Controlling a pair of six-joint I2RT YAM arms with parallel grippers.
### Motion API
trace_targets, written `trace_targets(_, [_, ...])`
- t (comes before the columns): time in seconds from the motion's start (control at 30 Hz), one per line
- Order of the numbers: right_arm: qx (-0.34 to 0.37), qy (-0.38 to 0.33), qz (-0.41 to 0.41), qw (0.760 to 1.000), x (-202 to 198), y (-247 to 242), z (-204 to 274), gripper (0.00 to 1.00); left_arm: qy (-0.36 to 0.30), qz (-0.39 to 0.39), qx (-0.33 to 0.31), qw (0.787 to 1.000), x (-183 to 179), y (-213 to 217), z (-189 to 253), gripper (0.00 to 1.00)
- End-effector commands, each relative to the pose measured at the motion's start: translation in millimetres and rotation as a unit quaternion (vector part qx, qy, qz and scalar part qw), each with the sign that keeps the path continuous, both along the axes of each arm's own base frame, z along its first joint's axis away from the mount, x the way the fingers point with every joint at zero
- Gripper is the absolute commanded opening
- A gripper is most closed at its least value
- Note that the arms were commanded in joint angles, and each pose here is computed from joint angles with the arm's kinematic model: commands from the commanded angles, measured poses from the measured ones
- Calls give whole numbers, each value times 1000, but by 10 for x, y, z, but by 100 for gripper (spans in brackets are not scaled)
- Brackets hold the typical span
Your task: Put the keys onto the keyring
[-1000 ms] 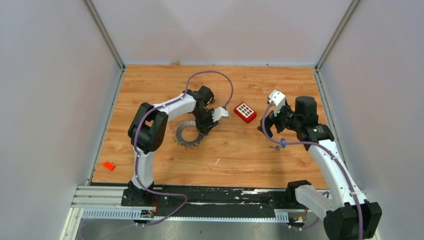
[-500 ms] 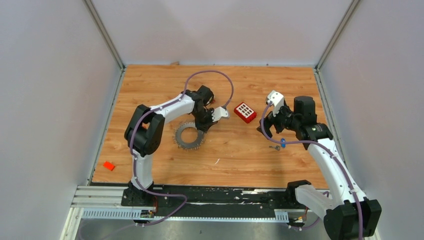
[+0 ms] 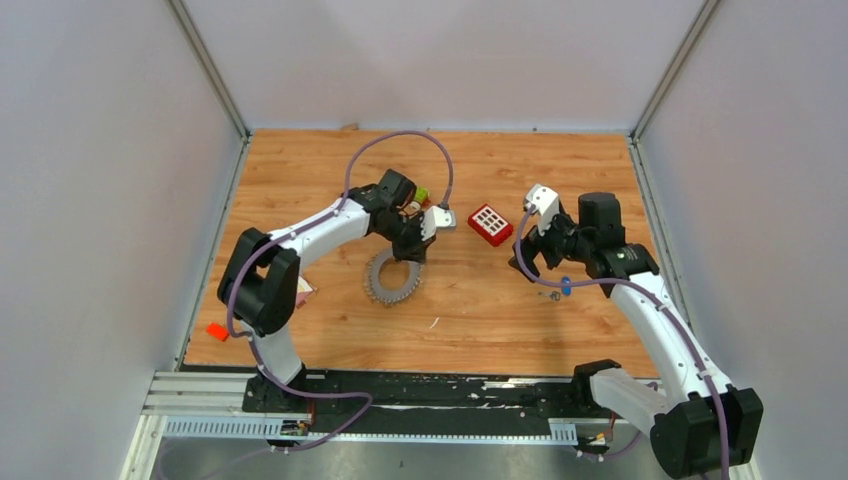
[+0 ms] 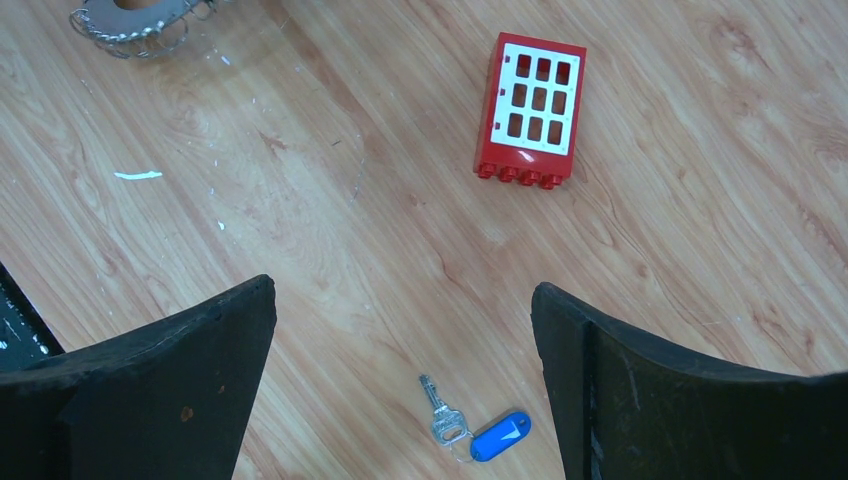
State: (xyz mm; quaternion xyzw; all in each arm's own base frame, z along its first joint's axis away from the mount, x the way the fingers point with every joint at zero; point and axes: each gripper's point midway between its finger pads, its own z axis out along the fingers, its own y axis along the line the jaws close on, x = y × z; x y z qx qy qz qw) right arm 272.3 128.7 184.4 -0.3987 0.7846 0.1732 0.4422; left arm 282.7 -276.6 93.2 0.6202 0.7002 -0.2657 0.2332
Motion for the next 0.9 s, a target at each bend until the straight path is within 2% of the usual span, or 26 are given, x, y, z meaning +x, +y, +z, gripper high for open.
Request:
trace_targets(0.0, [-5,-26,4,1000,55,21,131,100,36,21,-26,999,82,-183,-149,4])
trace_targets(0.07, [-5,-29,3,1000,56,16,137,100,47,29,-26,998,100,-218,-224,7])
trace_targets(0.23, [-7,-28,1,1000,60,8,129,100,36,36,-32,998,97,-201,-183,35])
trace_targets(0.4, [-10,-29,0,1000,64,-2,119,100,-5,27,-26,999,27,-61,-22,50])
trace_targets(0.5, [-11,-30,2,999,67,0,118,100,-13,25,-16,999,5,1,-43,50])
trace_targets(0.87, [-11,-31,2,999,57,-1,134,100,14,-7,22,1000,-2,-95,-313,32])
